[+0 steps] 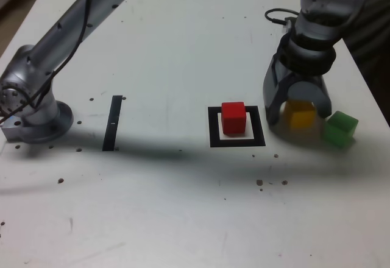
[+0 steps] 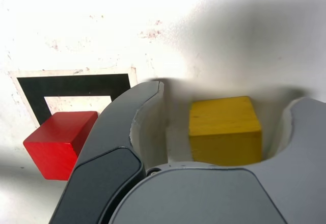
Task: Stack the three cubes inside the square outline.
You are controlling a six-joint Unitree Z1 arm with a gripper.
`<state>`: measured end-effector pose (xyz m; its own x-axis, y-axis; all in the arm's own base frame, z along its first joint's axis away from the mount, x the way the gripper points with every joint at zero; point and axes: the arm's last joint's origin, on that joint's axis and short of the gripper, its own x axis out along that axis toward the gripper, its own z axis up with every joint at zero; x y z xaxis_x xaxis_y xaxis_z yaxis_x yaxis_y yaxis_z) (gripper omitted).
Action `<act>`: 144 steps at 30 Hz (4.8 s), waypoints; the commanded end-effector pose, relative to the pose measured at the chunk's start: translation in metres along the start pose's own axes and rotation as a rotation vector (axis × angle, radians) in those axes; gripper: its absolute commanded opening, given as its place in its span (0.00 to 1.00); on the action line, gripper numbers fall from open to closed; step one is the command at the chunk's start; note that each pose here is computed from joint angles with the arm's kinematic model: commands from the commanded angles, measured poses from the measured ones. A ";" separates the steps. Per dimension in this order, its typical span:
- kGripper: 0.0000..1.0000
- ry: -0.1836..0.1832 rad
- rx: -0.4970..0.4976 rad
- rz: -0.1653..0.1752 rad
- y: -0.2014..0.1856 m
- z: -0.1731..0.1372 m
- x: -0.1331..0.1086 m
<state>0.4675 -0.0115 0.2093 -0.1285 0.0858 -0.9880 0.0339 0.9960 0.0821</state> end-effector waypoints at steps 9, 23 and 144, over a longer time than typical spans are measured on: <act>0.34 -0.006 0.004 0.005 0.002 0.001 0.000; 0.34 -0.030 0.013 0.033 0.001 -0.028 -0.030; 0.95 -0.193 0.666 0.103 -0.060 0.013 -0.034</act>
<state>0.4810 -0.0739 0.2397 0.0908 0.1097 -0.9898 0.6415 0.7538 0.1424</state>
